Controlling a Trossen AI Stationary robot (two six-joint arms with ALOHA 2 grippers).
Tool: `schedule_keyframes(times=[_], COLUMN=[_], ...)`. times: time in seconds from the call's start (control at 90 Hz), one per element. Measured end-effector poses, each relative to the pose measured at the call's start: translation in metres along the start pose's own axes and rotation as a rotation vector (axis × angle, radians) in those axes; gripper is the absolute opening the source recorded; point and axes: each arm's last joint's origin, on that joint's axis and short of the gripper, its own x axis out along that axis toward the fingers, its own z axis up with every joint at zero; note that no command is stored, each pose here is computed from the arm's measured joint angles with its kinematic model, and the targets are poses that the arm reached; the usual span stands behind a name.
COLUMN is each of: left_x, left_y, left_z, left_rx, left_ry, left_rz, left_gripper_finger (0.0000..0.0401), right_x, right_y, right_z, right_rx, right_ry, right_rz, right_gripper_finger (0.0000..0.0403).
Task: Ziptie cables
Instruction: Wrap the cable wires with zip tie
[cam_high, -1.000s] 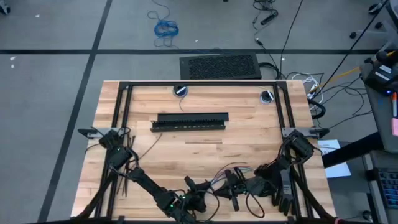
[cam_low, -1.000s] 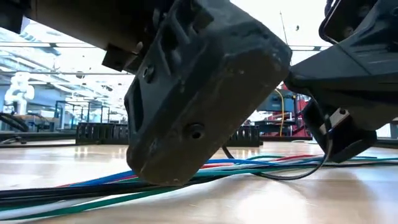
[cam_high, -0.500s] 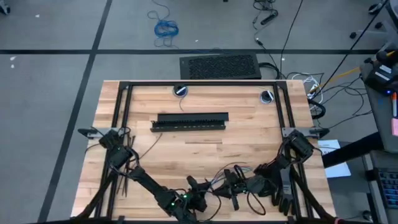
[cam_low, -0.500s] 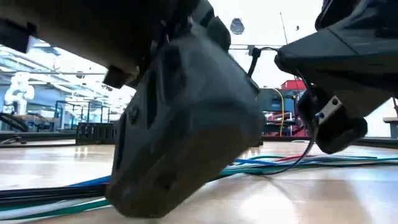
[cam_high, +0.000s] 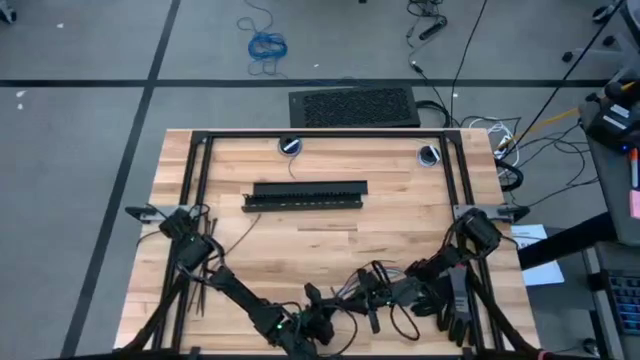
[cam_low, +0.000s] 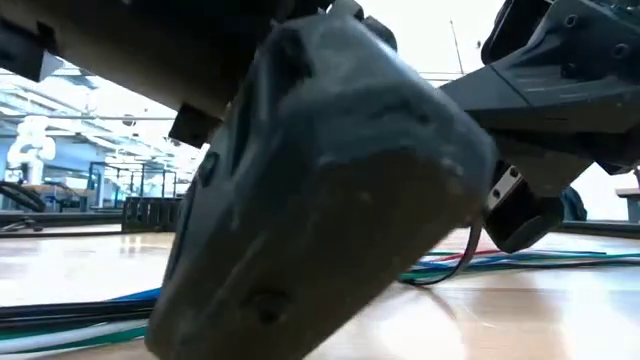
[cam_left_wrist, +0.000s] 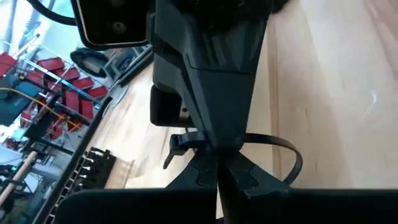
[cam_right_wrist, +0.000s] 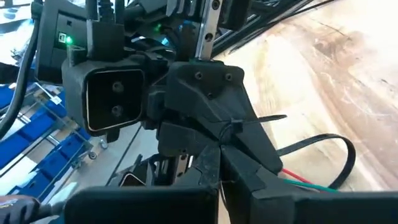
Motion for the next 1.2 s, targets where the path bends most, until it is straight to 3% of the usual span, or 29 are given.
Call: schedule_keyframes(times=[0.411, 1.2], left_x=[0.001, 0.003], left_y=[-0.002, -0.001], left_z=[-0.001, -0.002], left_rx=[-0.063, -0.095], left_ry=[0.000, 0.007], left_rz=[-0.086, -0.020], left_gripper_finger=[0.0000, 0.0000], right_x=[0.004, 0.002], right_y=[-0.010, -0.010], right_z=[0.005, -0.005], right_rx=[0.007, -0.002], right_ry=[0.012, 0.097], right_rz=[-0.023, -0.071], right_gripper_finger=[0.0000, 0.0000])
